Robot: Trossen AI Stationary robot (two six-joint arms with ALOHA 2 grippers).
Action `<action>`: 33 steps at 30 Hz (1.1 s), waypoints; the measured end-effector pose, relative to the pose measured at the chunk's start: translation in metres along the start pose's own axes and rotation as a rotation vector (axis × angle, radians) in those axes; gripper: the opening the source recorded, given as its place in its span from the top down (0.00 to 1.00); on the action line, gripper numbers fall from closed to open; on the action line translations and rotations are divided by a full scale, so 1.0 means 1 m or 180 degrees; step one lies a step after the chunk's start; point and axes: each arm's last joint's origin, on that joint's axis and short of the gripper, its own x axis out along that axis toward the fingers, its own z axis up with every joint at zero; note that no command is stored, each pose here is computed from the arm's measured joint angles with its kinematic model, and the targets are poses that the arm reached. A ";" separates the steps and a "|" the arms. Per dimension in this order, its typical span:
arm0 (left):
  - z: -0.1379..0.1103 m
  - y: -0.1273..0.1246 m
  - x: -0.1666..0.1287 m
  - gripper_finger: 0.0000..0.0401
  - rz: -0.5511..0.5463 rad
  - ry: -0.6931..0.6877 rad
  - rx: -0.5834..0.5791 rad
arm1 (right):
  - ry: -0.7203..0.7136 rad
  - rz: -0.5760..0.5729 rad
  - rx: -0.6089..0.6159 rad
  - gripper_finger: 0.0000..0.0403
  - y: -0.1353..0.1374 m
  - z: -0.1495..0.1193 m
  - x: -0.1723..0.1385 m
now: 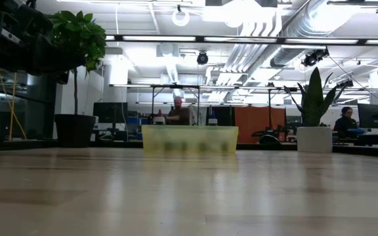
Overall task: Pick & Place food coloring
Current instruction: Put the small red food coloring bottle into the yellow container
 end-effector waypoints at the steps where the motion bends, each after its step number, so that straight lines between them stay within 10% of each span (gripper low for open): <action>1: 0.000 0.000 0.000 1.00 0.0000 -0.0001 0.0001 | 0.0020 0.0000 0.0009 0.59 0.000 0.000 0.000; 33: 0.000 0.000 0.000 1.00 0.0001 -0.0001 0.0001 | -0.0024 0.0012 0.0215 0.86 -0.008 0.025 0.001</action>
